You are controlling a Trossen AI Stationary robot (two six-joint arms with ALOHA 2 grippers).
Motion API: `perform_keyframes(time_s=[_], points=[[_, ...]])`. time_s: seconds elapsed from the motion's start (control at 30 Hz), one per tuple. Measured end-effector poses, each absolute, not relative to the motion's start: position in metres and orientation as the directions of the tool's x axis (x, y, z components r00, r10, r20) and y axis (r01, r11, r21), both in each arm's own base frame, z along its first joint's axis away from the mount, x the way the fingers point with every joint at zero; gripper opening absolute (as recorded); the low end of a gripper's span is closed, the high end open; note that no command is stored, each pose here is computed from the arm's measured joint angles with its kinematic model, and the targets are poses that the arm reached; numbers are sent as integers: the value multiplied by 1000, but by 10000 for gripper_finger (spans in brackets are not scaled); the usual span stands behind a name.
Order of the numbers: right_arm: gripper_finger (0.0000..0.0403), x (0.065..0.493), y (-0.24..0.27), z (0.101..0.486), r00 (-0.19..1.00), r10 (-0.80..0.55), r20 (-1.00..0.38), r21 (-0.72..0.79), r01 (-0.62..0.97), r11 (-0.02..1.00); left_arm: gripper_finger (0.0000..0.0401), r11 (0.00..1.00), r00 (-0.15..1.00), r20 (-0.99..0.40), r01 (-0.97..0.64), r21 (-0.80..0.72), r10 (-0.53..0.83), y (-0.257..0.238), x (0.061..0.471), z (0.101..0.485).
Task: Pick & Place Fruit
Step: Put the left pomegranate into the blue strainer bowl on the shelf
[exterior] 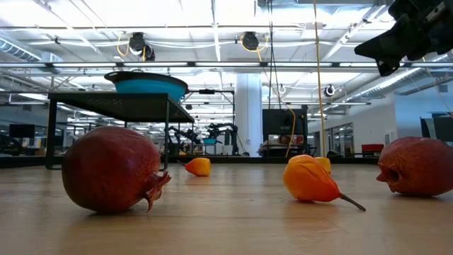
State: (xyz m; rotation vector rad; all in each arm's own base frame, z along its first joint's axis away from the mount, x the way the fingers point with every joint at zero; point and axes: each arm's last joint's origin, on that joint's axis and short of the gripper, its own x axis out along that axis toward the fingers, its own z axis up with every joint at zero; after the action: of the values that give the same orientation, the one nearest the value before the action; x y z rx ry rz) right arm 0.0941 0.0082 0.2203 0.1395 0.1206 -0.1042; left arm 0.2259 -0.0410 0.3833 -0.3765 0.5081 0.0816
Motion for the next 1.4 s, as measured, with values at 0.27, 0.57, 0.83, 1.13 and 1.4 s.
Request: perform_keyframes(time_s=[0.27, 0.57, 0.83, 1.13, 1.4], points=[[0, 94, 8, 220, 987, -95, -127, 132, 112, 985, 122, 916, 864, -503, -177, -361, -31, -49, 235, 377], [0, 94, 8, 220, 987, -95, -128, 132, 112, 985, 122, 954, 753, -651, -112, -277, -101, -93, 277, 328], [0, 94, 8, 220, 987, -95, -128, 132, 112, 985, 122, 956, 635, -755, -85, -280, -164, -127, 303, 282], [0, 94, 8, 220, 987, -95, -128, 132, 112, 985, 122, 955, 548, -811, -67, -289, -208, -157, 305, 253], [0, 94, 8, 220, 987, -95, -128, 132, 112, 985, 122, 950, 569, -785, -23, -312, -244, -176, 300, 253]])
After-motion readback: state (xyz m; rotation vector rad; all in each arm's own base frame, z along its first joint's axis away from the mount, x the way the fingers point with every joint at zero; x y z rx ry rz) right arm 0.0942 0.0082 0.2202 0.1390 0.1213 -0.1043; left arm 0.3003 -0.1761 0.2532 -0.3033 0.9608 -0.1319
